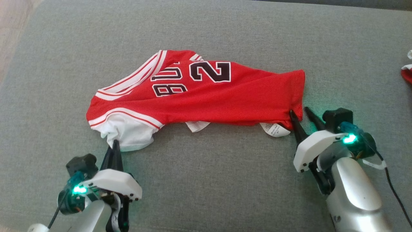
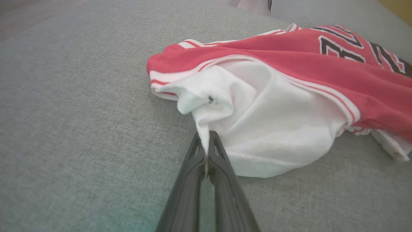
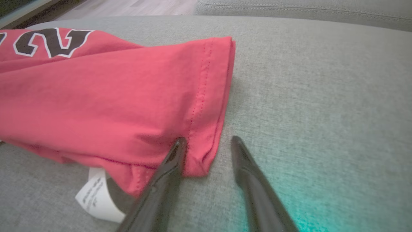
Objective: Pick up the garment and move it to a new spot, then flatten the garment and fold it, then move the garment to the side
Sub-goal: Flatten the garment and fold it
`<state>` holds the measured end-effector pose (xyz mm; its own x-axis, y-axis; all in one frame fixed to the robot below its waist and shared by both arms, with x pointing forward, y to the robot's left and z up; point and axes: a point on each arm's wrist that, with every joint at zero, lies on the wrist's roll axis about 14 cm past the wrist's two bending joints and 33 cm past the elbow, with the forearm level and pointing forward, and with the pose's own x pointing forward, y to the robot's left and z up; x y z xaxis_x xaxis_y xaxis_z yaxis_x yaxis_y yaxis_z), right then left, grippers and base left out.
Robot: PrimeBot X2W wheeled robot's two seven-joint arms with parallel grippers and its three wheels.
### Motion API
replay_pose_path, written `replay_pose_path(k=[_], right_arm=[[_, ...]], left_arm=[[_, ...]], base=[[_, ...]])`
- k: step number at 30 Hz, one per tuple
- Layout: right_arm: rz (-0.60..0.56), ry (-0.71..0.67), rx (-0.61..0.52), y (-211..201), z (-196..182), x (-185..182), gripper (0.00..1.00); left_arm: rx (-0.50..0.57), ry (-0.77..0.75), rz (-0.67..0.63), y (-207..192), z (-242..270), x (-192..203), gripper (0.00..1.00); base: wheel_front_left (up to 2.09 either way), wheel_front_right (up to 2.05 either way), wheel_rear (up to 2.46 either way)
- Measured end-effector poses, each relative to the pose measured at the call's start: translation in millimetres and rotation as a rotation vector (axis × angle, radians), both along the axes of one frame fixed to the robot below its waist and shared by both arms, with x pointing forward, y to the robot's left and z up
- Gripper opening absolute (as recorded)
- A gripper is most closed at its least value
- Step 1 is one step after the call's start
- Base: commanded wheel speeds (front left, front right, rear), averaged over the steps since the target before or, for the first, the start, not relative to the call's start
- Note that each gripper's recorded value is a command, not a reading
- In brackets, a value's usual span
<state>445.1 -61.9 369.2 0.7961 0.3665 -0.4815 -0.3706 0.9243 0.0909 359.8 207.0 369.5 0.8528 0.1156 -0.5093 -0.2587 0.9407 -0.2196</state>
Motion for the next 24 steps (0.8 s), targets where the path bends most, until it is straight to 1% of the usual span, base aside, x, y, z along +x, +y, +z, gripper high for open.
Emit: replay_pose_path(k=[1, 3, 8, 12, 15, 19, 24], right_arm=[[0.005, 0.002, 0.0, 2, 0, 0, 0.33], [0.01, 0.011, 0.0, 3, -2, -1, 0.0], [-0.005, 0.001, 0.025, 2, 2, 0, 0.0], [-0.045, -0.062, 0.072, -4, 18, 7, 0.0], [-0.069, -0.14, 0.109, -7, 40, 16, 0.0], [-0.095, -0.255, 0.154, -12, 78, 27, 0.0], [-0.11, -0.419, 0.219, -15, 137, 34, 0.0]], left_arm=[[-0.001, -0.01, 0.0, -1, 2, 1, 0.0], [-0.005, -0.021, -0.006, -2, 5, 3, 0.0], [-0.01, -0.036, -0.021, -6, 8, 7, 0.0], [-0.005, -0.107, -0.036, -10, 24, 16, 0.0], [-0.005, -0.184, -0.05, -14, 45, 24, 0.0], [0.024, -0.301, -0.079, -14, 82, 34, 0.0], [0.062, -0.461, -0.102, -14, 138, 41, 0.0]], base=[[0.0, 0.0, 0.0], [0.0, 0.0, 0.0], [0.0, 0.0, 0.0], [0.0, 0.0, 0.0], [0.0, 0.0, 0.0], [0.0, 0.0, 0.0], [0.0, 0.0, 0.0]])
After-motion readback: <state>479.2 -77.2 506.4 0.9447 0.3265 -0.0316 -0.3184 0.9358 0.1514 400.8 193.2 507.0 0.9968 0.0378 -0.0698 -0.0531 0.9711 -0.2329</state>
